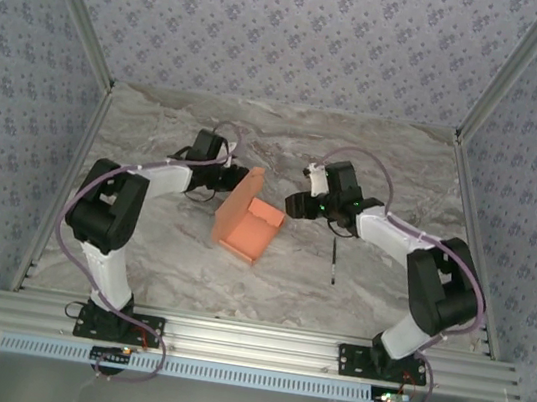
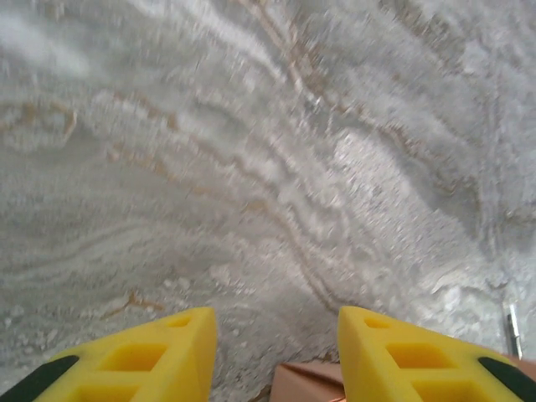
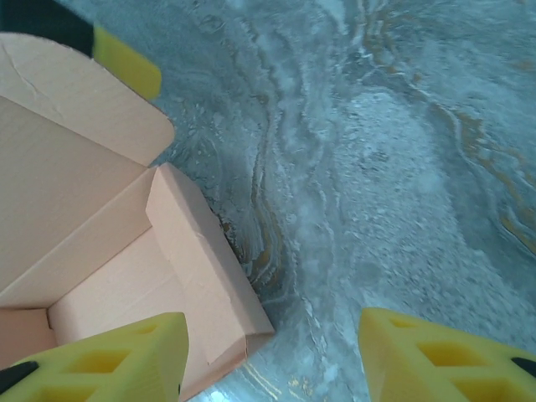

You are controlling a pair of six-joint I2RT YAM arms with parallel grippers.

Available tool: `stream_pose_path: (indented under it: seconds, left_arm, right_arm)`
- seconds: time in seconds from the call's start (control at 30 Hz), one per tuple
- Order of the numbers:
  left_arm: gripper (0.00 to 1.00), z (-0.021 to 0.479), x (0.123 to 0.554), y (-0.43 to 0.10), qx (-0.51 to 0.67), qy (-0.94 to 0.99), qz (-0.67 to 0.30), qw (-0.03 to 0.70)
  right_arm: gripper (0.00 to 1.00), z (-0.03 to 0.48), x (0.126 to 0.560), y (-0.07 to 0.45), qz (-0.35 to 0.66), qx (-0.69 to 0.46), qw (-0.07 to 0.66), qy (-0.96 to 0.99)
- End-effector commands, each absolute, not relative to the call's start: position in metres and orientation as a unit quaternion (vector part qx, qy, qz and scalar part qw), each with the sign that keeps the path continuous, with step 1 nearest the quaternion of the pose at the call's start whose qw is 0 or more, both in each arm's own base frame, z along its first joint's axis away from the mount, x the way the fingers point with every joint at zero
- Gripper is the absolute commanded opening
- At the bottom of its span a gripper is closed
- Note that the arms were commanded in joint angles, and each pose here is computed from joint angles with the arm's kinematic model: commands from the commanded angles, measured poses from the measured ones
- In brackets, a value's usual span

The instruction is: Fold the paper box

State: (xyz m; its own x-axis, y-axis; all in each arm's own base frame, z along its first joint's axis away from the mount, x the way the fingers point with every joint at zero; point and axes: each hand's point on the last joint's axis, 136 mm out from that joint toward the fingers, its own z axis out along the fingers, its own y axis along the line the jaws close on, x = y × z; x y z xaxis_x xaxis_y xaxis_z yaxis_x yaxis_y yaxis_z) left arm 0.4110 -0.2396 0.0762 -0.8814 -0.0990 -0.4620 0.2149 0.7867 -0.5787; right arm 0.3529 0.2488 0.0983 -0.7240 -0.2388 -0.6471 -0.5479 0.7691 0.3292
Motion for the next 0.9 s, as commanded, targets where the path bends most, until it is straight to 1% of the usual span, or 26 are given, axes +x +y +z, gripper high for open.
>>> stream_pose_path:
  seconds: [0.0,0.07,0.27,0.5,0.57,0.73,0.87]
  left_arm:
    - [0.42,0.096,0.418,-0.224,0.030,0.913,-0.312,0.261]
    - [0.43,0.101,0.418,-0.212,0.019,0.913,-0.304,0.272]
    - [0.42,0.108,0.408,-0.186,-0.004,0.909,-0.297,0.293]
    - [0.43,0.110,0.398,-0.174,-0.010,0.907,-0.293,0.303]
    - [0.43,0.111,0.397,-0.172,-0.009,0.908,-0.290,0.304]
    - [0.43,0.111,0.396,-0.170,-0.009,0.907,-0.289,0.306]
    - [0.43,0.110,0.395,-0.170,-0.009,0.908,-0.288,0.305]
  right_arm:
    - [0.57,0.080,0.338,0.266,0.267,-0.286,0.253,0.885]
    - [0.56,0.076,0.339,0.274,0.275,-0.301,0.241,0.881]
    - [0.50,0.065,0.337,0.298,0.290,-0.349,0.207,0.867]
    - [0.32,0.052,0.348,0.309,0.284,-0.369,0.190,0.865]
    - [0.30,0.051,0.347,0.310,0.282,-0.375,0.188,0.863]
    - [0.20,0.044,0.345,0.309,0.262,-0.391,0.181,0.864]
    - [0.16,0.038,0.345,0.306,0.236,-0.394,0.178,0.870]
